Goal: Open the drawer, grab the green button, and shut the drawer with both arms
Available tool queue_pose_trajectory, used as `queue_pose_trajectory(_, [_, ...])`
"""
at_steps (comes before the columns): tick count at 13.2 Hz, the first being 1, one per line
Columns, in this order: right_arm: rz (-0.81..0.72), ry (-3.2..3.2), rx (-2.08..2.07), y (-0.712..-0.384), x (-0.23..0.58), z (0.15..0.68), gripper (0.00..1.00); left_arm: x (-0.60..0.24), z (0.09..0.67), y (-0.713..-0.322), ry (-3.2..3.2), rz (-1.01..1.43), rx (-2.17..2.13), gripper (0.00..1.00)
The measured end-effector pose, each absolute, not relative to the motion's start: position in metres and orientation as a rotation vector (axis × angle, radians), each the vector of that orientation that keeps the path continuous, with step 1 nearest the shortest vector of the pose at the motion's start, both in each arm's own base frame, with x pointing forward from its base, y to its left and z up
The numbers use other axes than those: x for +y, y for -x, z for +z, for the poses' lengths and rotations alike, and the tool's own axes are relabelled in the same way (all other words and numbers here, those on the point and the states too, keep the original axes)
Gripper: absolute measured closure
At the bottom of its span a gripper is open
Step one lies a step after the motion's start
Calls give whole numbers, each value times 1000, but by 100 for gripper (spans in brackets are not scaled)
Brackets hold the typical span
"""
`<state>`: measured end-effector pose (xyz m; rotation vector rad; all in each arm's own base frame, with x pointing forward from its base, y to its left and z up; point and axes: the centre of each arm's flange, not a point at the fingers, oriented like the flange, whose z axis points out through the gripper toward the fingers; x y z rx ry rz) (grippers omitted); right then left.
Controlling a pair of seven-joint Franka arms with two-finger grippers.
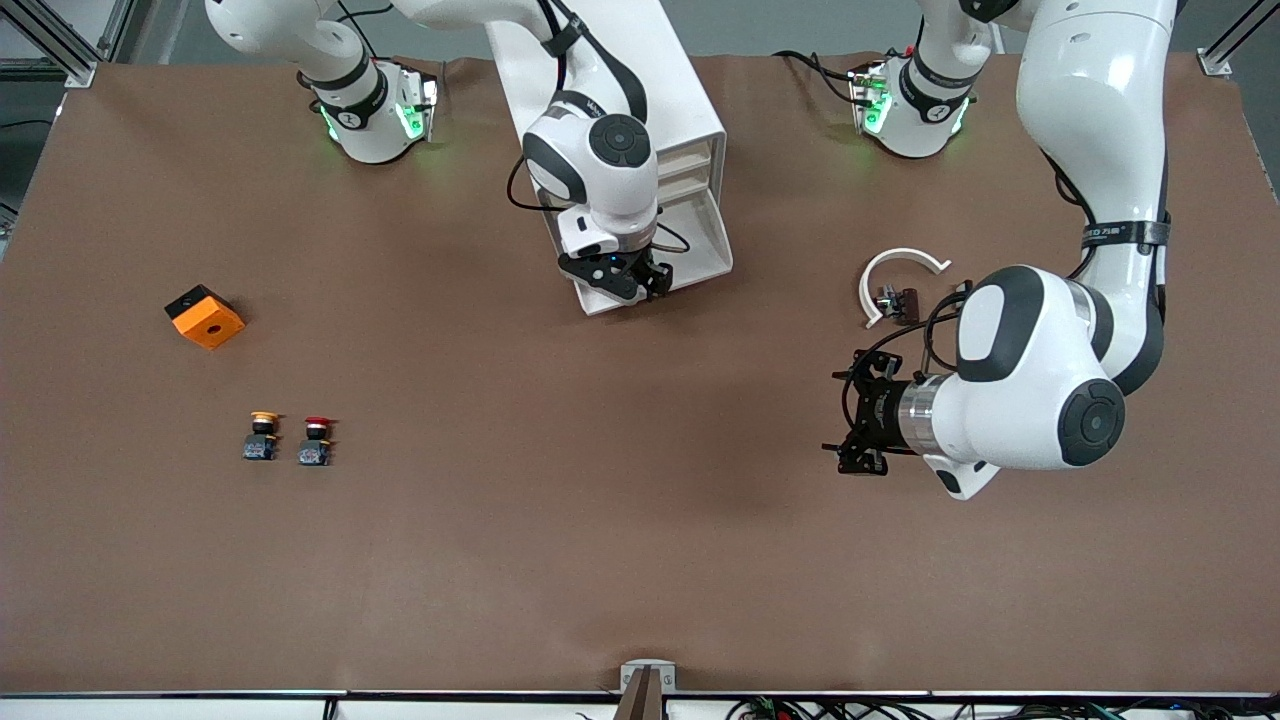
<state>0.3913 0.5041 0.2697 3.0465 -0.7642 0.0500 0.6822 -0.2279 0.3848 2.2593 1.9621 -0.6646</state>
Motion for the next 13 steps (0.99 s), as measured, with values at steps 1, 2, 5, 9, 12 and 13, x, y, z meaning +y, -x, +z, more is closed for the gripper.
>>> queue_pose_trajectory(1, [50,-3047,-764,-391,504,270,38,-228,384,-682,-2259,-665,1963,0])
queue_pose_trajectory(2, [51,-3047,-764,-391,504,270,39,-228,384,-682,-2259,-666,1963,0])
queue_pose_trajectory(5, [51,-3048,-764,-391,505,270,39,-228,383,-682,-2260,-668,1964,0])
queue_pose_trajectory(9, [53,-3051,-766,-392,505,272,58,-228,383,-681,-2262,-669,1963,0])
queue_pose_trajectory(12, [54,-3051,-766,-392,506,272,58,-229,382,-681,-2263,-670,1964,0])
queue_pose_trajectory(13, [54,-3052,-767,-392,506,273,58,-229,382,-681,-2263,-671,1964,0])
